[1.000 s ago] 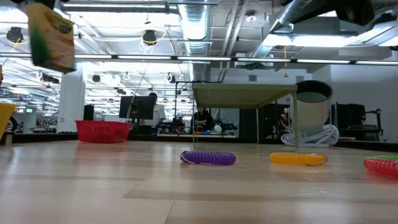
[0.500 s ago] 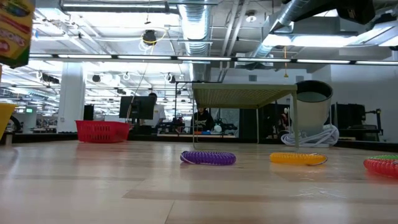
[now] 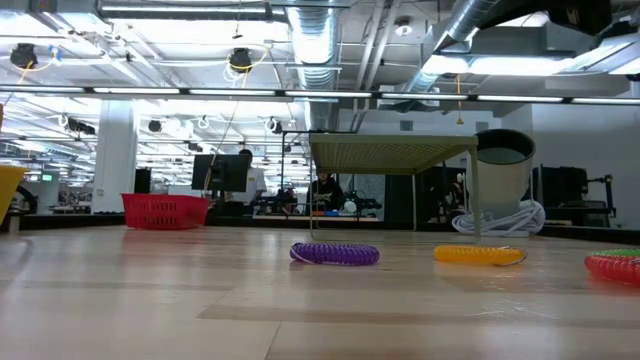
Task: Pick & Place Office Desk Supplies
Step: Put the crayon box into the yellow bin
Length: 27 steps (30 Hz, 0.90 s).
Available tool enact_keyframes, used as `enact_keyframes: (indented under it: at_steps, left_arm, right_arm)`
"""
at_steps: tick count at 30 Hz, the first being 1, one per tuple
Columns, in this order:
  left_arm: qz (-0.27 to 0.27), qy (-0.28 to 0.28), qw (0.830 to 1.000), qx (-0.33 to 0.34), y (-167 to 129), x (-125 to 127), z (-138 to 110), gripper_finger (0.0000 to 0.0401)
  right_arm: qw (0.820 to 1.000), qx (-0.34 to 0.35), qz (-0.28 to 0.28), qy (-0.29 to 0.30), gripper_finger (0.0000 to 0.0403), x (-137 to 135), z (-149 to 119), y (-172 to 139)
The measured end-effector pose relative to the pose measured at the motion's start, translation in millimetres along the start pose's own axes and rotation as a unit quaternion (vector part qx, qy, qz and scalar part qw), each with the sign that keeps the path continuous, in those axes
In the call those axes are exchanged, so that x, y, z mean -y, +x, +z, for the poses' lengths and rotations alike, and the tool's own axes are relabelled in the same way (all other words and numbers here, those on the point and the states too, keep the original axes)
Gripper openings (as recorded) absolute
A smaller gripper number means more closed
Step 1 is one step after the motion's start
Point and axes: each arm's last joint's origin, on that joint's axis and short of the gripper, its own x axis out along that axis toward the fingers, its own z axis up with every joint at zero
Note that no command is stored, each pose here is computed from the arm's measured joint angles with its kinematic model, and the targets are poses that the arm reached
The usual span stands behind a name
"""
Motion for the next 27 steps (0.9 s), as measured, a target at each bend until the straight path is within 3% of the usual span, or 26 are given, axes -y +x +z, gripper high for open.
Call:
enact_keyframes:
  at_steps: [14, 27]
  left_arm:
    - [0.061, -0.016, 0.997, 0.039, 32, -4, -8, 0.0000]
    - [0.034, -0.005, 0.999, 0.035, 63, 9, -12, 0.0000]
  right_arm:
    - [1.000, -0.006, 0.009, -0.001, 0.0146, -2, -2, -2]
    - [1.000, -0.006, 0.009, 0.003, 0.0146, -2, -2, -2]
